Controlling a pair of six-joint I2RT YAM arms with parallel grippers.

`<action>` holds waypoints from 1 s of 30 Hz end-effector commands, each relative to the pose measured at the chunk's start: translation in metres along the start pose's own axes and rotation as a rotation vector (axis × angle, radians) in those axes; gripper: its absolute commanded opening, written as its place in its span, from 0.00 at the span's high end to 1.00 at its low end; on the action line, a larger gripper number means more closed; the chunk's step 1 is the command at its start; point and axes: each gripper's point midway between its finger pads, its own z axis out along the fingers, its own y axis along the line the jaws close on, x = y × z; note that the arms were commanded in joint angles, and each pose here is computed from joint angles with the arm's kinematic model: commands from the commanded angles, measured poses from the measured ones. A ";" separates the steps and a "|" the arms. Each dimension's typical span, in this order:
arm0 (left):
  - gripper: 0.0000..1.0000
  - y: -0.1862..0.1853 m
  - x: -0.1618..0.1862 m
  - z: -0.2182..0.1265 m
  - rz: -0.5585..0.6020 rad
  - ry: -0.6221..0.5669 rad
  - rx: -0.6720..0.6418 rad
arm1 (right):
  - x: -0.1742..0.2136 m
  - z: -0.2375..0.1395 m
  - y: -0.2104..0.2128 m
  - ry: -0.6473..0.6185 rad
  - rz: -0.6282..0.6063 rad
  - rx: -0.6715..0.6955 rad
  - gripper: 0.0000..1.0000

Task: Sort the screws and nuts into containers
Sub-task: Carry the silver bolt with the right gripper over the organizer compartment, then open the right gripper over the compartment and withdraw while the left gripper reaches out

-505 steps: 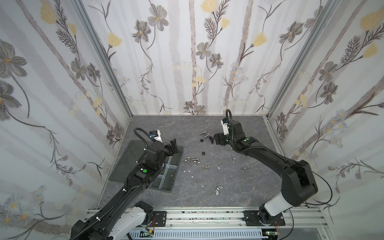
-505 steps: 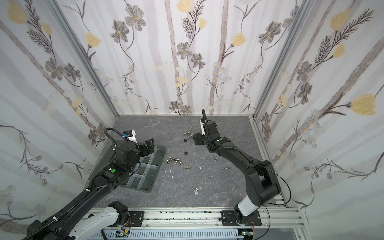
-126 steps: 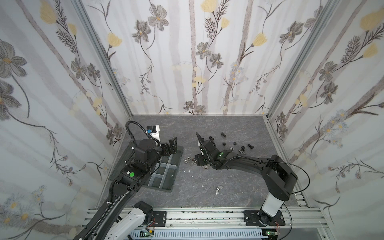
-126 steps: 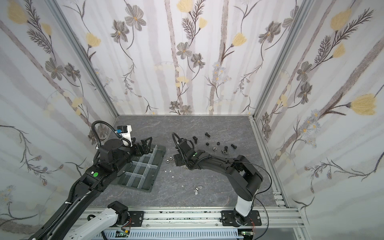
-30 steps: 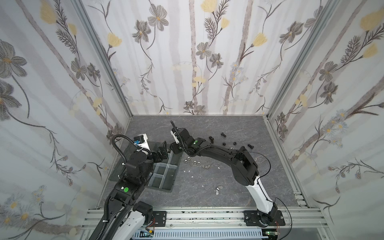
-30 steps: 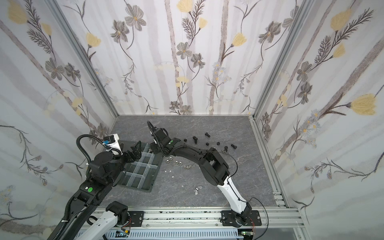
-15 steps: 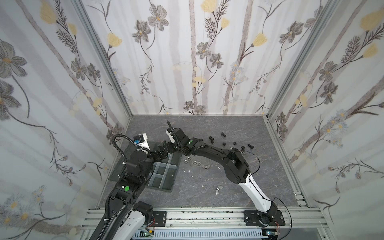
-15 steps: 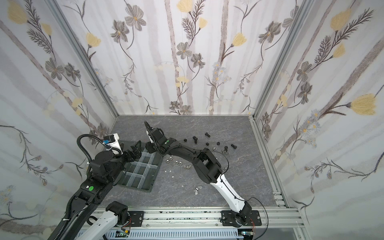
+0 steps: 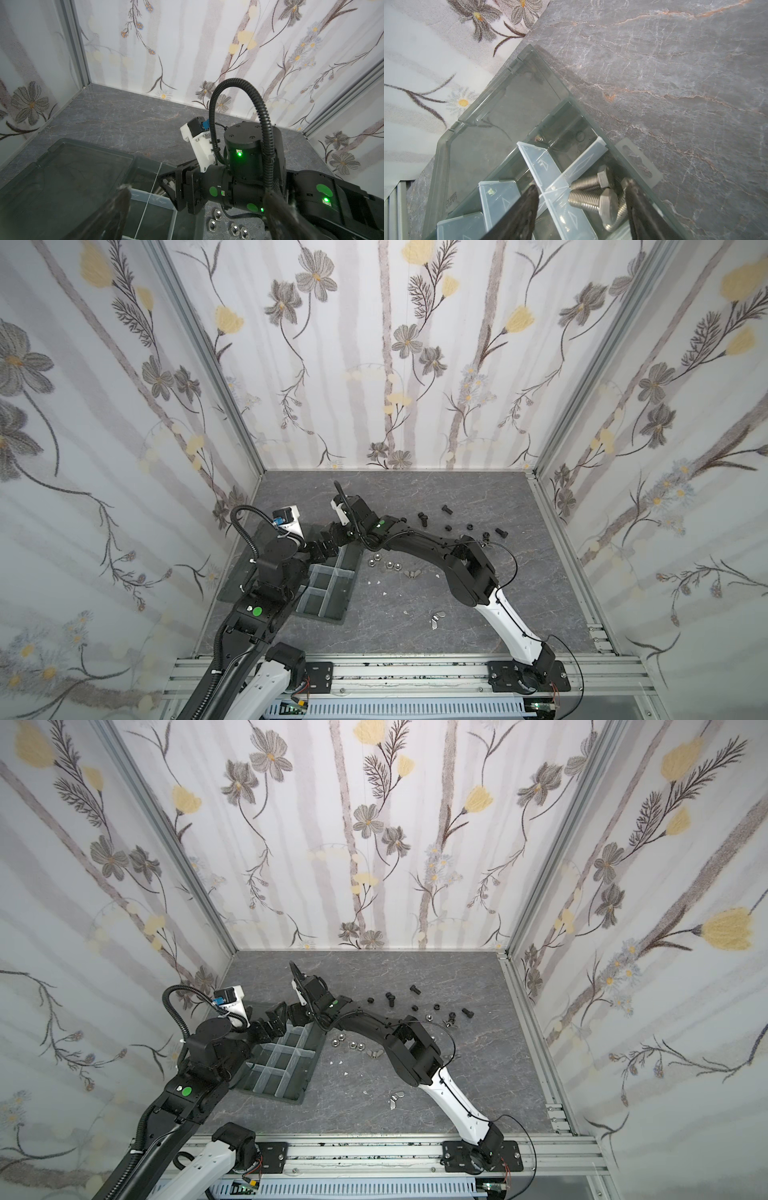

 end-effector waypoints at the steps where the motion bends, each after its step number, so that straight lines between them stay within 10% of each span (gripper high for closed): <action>1: 0.00 -0.007 -0.004 0.001 0.005 -0.001 0.032 | -0.019 -0.013 0.008 -0.041 0.008 -0.028 0.34; 30: 0.11 -0.090 0.065 0.090 0.150 0.353 0.100 | 0.017 -0.245 -0.153 -0.357 0.297 0.156 0.38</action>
